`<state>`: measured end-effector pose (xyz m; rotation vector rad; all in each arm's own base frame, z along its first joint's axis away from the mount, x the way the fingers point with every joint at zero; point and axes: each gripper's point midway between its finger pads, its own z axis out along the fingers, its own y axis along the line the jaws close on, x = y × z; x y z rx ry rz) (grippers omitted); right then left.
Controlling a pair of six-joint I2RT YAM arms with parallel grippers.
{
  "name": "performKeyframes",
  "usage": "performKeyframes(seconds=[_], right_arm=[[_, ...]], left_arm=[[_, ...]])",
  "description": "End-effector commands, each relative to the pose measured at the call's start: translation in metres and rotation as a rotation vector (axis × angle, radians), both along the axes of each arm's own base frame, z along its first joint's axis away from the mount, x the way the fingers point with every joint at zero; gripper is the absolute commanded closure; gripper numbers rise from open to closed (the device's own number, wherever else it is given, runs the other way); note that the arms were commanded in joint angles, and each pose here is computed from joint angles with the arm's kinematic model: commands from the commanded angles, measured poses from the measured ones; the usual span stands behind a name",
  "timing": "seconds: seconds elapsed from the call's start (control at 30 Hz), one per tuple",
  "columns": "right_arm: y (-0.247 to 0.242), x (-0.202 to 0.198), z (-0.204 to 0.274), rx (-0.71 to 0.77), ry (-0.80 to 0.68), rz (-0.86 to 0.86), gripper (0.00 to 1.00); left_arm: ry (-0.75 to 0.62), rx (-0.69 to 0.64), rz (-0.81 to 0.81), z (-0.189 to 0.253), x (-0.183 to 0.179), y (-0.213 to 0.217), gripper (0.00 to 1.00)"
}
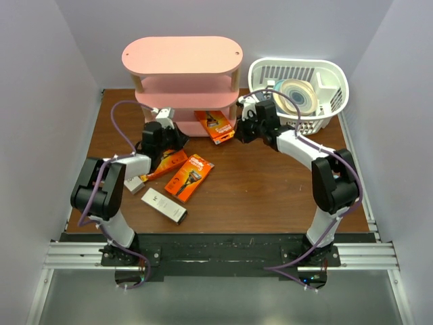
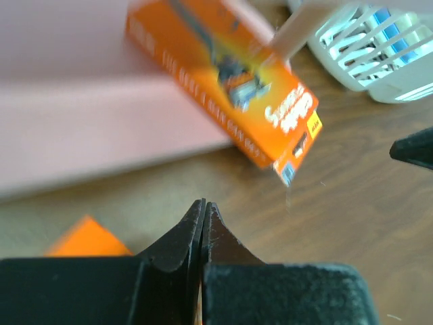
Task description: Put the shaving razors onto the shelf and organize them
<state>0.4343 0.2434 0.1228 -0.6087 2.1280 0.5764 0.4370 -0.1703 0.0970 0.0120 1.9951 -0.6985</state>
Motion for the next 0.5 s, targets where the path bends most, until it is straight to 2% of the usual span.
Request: performKeyframes(seconds=[0.0,0.13,0.3,0.47], right_arm=[[-0.013,0.039,0.02,-0.111,-0.219,-0.035,1.0],[-0.019,0.059,0.015,-0.153,-0.263,-0.089,1.0],[-0.026,0.073,-0.006,-0.191,-0.271,-0.141,1.0],[-0.024,0.081,-0.019,-0.2,-0.256,-0.151,1.0]], left_arm=[[-0.297,0.328,0.032,0.026,0.027,0.028,1.0],[-0.345,0.358,0.061,0.026,0.04,0.024,1.0],[-0.425,0.422,0.017,0.031,0.045,-0.011,1.0],[-0.416,0.451,0.021,0.015,0.054,-0.028,1.0]])
